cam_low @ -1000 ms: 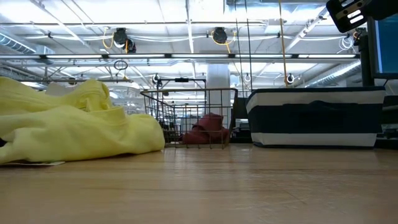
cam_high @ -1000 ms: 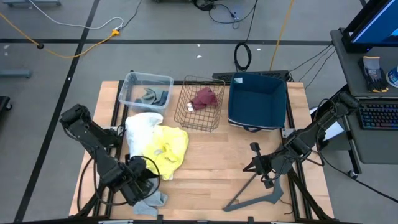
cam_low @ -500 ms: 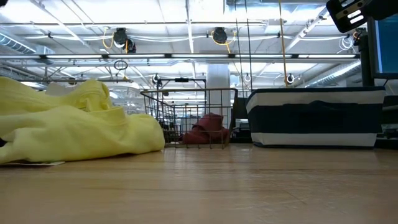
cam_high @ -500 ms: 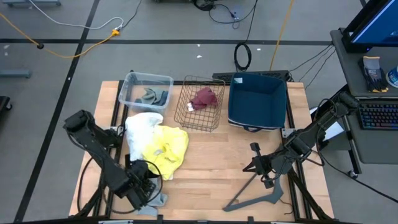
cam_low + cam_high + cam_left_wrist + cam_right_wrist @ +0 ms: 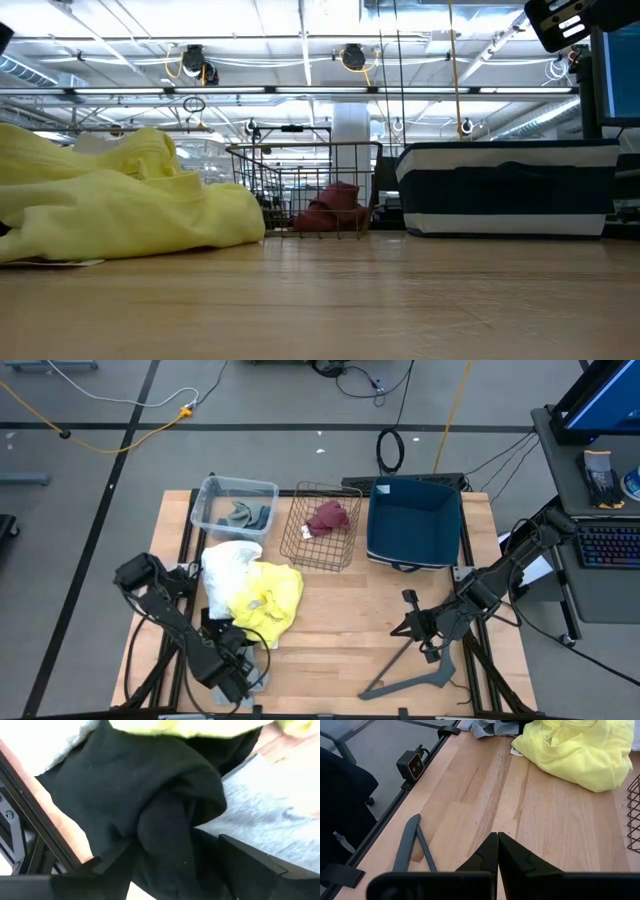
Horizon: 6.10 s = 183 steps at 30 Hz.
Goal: Pick & Place Cloths
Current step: Put the black boxer into the gold wire basket
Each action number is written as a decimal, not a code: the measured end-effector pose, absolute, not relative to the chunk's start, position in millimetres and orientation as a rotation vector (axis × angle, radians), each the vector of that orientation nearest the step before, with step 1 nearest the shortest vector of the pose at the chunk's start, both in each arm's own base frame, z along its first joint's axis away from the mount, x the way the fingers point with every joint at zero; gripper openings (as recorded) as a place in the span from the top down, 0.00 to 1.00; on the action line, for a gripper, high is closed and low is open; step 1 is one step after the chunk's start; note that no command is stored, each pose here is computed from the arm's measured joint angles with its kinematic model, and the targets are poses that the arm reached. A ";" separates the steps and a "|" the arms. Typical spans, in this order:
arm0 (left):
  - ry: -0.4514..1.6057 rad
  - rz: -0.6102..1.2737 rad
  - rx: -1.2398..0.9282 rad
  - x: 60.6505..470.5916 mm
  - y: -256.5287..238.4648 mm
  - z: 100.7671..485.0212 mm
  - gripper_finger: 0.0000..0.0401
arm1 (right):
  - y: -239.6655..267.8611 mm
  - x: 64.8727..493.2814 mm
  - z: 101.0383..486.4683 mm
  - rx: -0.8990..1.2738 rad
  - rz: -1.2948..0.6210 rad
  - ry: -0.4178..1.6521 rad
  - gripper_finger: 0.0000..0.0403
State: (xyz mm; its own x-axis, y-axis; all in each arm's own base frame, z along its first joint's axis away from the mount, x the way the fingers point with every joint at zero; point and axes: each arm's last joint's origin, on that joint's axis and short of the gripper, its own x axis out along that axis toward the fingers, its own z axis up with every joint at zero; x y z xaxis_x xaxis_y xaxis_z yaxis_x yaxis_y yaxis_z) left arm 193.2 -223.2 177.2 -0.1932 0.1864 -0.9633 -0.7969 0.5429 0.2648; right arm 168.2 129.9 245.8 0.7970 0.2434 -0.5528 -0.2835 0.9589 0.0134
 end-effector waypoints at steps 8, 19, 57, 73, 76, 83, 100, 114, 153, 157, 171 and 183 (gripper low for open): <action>1.510 0.956 -0.530 195.9 -220.9 177.1 0.67 | 129.9 168.2 245.8 -0.071 0.284 0.583 1.00; 1.556 0.916 -0.551 190.4 -216.3 192.7 0.99 | 129.9 168.3 245.8 -0.071 0.284 0.583 1.00; 0.719 0.409 -0.499 189.2 -179.4 408.0 1.00 | 142.7 183.6 271.9 -0.301 0.384 0.215 0.97; 0.413 0.125 -0.209 245.0 -171.0 444.0 1.00 | 148.1 230.3 269.6 -0.675 0.258 -0.098 0.66; 0.408 0.086 -0.189 256.7 -164.9 444.7 1.00 | 146.4 236.7 271.0 -0.713 0.217 -0.155 0.56; 0.468 0.009 -0.135 292.9 -155.1 428.4 1.00 | 138.0 249.8 272.4 -0.733 0.124 -0.234 0.35; 0.524 -0.212 -0.095 363.2 -140.8 387.1 1.00 | 120.7 267.5 276.2 -0.520 0.070 -0.189 0.17; 0.507 -0.279 -0.081 368.2 -139.8 386.3 1.00 | 100.6 277.0 266.7 -0.339 0.034 -0.075 0.38; 1.151 0.109 -0.071 310.6 -140.2 342.9 0.79 | 64.3 288.7 279.6 -0.331 -0.140 -0.122 1.00; 1.164 0.237 -0.035 299.0 -145.8 341.1 0.79 | 49.9 293.6 287.9 -0.343 -0.195 -0.135 1.00; 1.074 0.506 0.048 257.1 -176.9 341.1 0.79 | -18.7 304.2 331.1 -0.382 -0.400 -0.230 1.00; 1.043 0.618 0.002 230.8 -200.1 308.3 0.79 | -77.4 306.9 367.9 -0.212 -0.316 -0.261 1.00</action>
